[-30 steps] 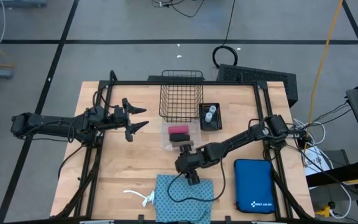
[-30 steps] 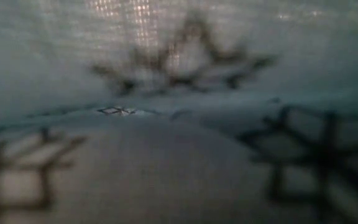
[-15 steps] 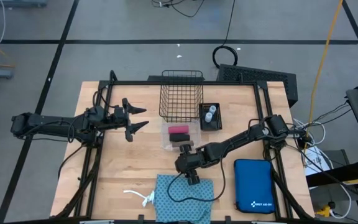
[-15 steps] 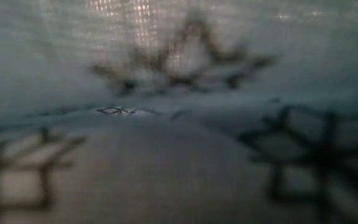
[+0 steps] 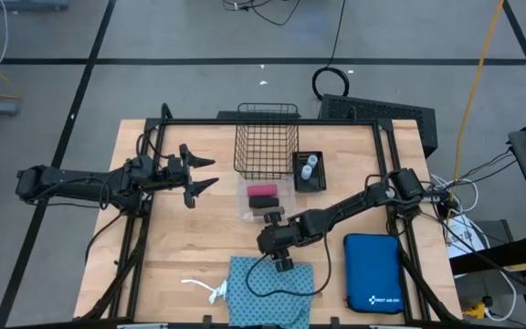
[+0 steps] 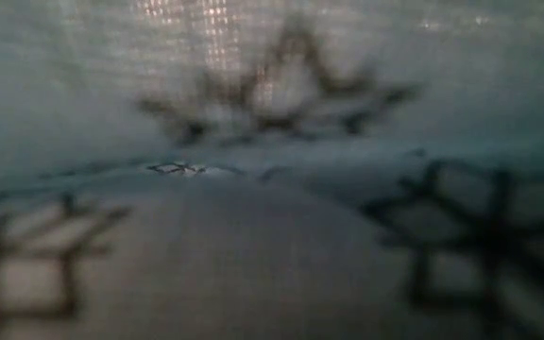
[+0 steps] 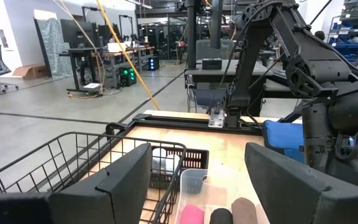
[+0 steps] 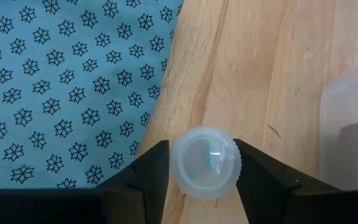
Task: Pick & Place Medicine items
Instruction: Put the transparent medicine bottle into the black bin
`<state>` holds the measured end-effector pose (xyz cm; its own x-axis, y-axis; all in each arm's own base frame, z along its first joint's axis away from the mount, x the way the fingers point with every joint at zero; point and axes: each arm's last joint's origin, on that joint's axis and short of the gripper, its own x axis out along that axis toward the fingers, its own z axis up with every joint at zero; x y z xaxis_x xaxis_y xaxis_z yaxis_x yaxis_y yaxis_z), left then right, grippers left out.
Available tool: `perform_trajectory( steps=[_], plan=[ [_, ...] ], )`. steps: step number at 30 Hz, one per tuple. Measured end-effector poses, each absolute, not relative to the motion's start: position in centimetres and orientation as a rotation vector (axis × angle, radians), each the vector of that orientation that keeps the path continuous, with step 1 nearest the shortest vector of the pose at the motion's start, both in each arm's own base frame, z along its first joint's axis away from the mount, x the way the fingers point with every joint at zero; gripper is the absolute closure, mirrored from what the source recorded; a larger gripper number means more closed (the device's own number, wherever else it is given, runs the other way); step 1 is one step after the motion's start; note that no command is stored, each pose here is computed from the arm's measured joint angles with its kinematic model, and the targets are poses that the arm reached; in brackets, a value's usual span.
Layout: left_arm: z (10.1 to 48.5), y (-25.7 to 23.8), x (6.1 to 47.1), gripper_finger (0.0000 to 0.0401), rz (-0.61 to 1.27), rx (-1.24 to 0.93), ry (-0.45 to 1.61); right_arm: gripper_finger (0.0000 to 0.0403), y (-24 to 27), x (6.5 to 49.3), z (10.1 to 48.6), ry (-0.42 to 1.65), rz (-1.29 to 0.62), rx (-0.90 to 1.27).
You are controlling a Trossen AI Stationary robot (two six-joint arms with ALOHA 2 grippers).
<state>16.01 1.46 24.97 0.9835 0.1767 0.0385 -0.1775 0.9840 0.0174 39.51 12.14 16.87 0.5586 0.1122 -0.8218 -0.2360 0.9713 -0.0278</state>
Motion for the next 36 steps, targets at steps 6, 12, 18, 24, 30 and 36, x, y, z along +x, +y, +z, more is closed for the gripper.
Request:
perform_trajectory(
  steps=[6,12,18,24,30,36],
  plan=[
    [24.97,1.46,16.01,0.0132,0.178,0.021,-0.037,0.0249,12.11,39.52,16.88,0.957,0.206,-0.14],
    [24.97,1.46,16.01,0.0132,0.178,0.02,-0.037,0.0249,12.11,39.52,16.88,0.955,0.216,-0.16],
    [24.97,1.46,16.01,0.0132,0.178,0.02,-0.037,0.025,12.12,39.51,16.88,0.955,0.219,-0.159],
    [24.97,1.46,16.01,0.0132,0.178,0.021,-0.037,0.025,12.11,39.52,16.88,0.955,0.22,-0.16],
    [24.97,1.46,16.01,0.0132,0.178,0.02,-0.037,0.025,12.11,39.52,16.88,0.953,0.23,-0.177],
    [24.97,1.46,16.01,0.0132,0.178,0.021,-0.037,0.025,12.12,39.51,16.88,0.953,0.234,-0.183]
  ],
)
